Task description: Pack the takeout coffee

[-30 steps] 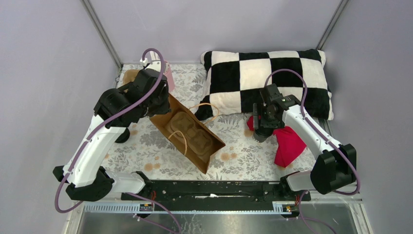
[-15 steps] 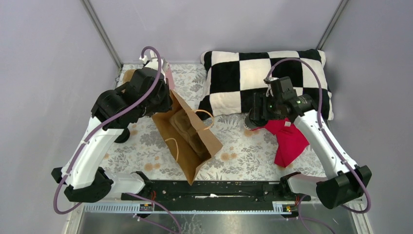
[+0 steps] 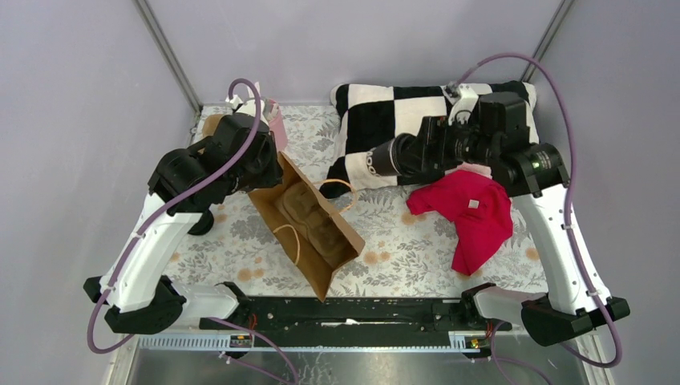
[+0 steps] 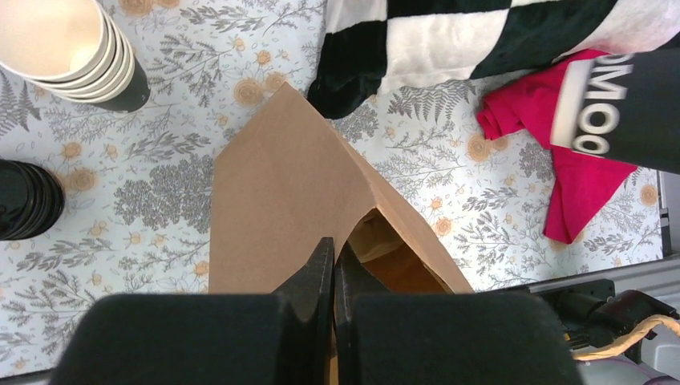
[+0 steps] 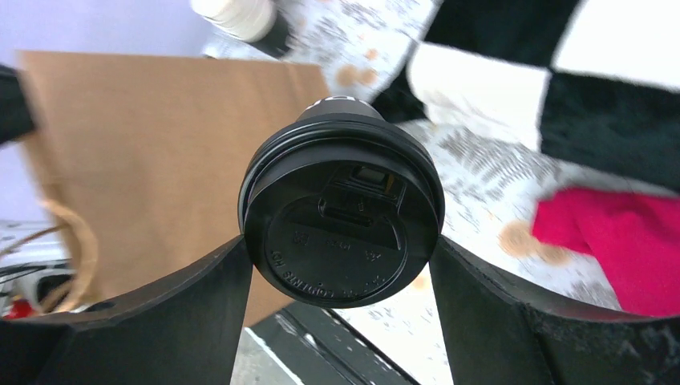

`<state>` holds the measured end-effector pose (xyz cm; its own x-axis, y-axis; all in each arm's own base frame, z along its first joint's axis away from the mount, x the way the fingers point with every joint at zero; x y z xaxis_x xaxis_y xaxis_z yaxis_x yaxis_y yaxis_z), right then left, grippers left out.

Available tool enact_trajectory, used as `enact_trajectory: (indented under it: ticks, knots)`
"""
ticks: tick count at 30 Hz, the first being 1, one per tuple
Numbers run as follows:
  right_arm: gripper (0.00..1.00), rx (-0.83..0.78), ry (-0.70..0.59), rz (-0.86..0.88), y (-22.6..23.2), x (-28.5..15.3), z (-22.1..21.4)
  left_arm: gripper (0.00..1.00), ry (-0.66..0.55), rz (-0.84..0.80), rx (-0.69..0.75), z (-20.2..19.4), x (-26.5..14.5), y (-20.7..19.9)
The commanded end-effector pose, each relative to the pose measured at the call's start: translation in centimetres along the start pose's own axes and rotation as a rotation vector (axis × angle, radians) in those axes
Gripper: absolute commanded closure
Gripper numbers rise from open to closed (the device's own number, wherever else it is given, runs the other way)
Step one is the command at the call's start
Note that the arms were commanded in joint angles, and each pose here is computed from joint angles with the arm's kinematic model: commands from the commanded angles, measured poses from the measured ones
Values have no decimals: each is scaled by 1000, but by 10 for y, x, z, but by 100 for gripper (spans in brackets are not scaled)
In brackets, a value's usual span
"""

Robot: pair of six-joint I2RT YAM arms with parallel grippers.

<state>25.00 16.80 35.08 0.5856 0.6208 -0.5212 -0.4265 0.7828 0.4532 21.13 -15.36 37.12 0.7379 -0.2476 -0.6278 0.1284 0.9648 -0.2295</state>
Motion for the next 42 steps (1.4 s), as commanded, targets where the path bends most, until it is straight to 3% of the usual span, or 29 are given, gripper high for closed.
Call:
enact_trajectory:
  ticks: [1,8,16,29,42]
  knots:
    - [32,-14,-70,277,61,-22,37,100,2,12,-68,-1,-4,1]
    - [32,-47,-100,535,131,-42,69,100,49,89,-120,-15,-2,13]
    - [33,-121,-6,720,194,-47,59,100,58,128,-204,-23,-2,19]
    - [35,-283,141,581,193,-29,5,100,17,174,-302,-21,-4,30]
    - [37,-333,179,562,204,-32,-21,100,12,189,-339,-15,-1,33]
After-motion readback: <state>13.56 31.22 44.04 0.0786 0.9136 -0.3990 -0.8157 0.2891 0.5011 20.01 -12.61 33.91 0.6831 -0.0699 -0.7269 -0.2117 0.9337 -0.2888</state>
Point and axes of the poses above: each gripper's point midway between its finger pads, its own x axis out along the fingers, its own y axis along the line the jaws close on, z = x × y, the point moved 1 cm from there along -x, back along the fingers, and after that the axes turned 1 degree about x, right-handed, at the moved point
